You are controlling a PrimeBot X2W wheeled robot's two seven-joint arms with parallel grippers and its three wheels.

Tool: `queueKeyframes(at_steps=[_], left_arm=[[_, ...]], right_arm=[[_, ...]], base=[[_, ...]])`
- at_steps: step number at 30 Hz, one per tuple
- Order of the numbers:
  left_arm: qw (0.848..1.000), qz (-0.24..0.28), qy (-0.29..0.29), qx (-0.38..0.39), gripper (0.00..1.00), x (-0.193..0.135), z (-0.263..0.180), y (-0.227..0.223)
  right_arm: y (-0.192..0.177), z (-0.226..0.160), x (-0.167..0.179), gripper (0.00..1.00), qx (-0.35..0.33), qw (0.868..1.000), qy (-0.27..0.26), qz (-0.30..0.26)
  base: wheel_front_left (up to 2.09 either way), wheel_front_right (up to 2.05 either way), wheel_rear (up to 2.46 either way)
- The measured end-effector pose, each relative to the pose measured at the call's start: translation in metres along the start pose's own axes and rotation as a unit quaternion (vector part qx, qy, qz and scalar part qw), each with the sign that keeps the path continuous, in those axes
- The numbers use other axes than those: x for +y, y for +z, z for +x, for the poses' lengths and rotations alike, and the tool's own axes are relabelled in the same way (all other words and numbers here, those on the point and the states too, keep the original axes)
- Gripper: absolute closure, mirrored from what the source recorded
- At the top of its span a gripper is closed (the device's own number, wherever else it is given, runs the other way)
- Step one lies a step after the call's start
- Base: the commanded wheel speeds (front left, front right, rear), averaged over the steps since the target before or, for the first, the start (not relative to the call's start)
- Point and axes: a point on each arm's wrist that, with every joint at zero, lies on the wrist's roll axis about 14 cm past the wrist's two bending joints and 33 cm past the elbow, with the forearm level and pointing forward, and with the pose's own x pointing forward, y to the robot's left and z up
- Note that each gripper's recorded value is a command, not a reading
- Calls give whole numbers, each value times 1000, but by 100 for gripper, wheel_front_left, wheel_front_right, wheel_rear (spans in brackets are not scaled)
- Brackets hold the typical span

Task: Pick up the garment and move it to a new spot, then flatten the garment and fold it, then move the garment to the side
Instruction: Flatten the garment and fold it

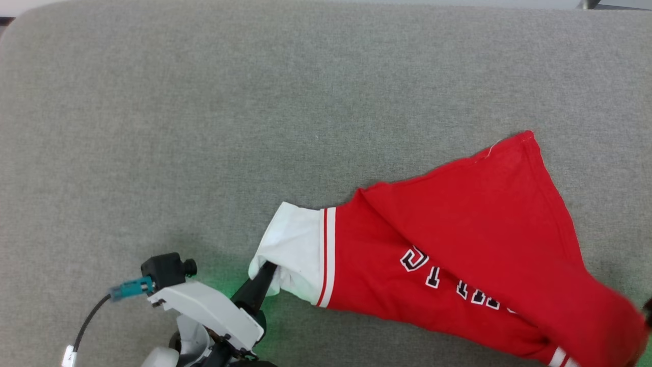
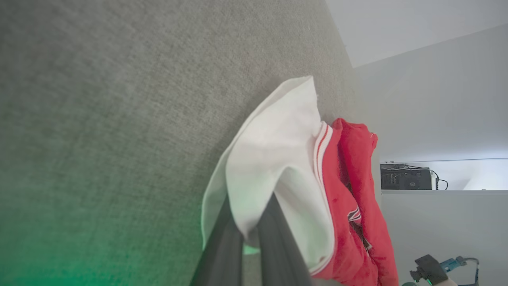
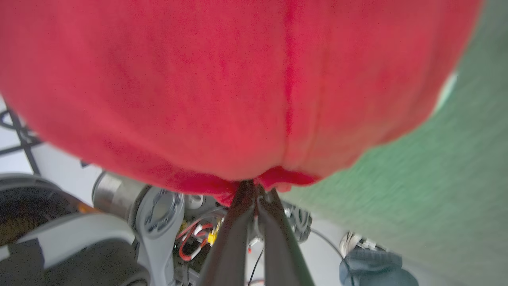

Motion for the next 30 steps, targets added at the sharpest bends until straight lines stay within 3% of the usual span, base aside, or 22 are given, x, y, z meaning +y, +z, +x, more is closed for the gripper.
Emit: queueKeyframes(at_steps=[1,4,6,10,13,19,24,27,30], left_arm=[[1000,0,0,0,100,0,0,0],[1000,1,-1,-1,100,-1,0,0],[1000,1,-2,0,100,-1,0,0],[1000,0,-3,3,100,-2,0,-1],[1000,-2,-4,4,100,-2,1,-1],[1000,-8,-2,0,100,-1,3,-1],[1000,-16,4,-4,100,5,3,-1],[1000,-21,8,-6,100,9,4,-1],[1000,-25,9,-8,100,11,6,-1]], right_arm=[[13,-3,-2,0,-26,1000,-3,-4],[44,-19,-1,0,-78,997,-4,-29],[67,-38,-12,0,-107,992,-38,-63],[115,-65,-12,0,-174,974,-74,-127],[158,-91,-9,0,-226,952,-114,-174],[211,-87,20,0,-263,937,-109,-203],[239,-69,28,0,-262,937,-111,-203],[240,-47,22,0,-236,944,-118,-198],[242,-35,11,0,-223,943,-141,-204]], base=[[0,0,0],[0,0,0],[0,0,0],[0,0,0],[0,0,0],[0,0,0],[0,0,0],[0,0,0],[0,0,0]])
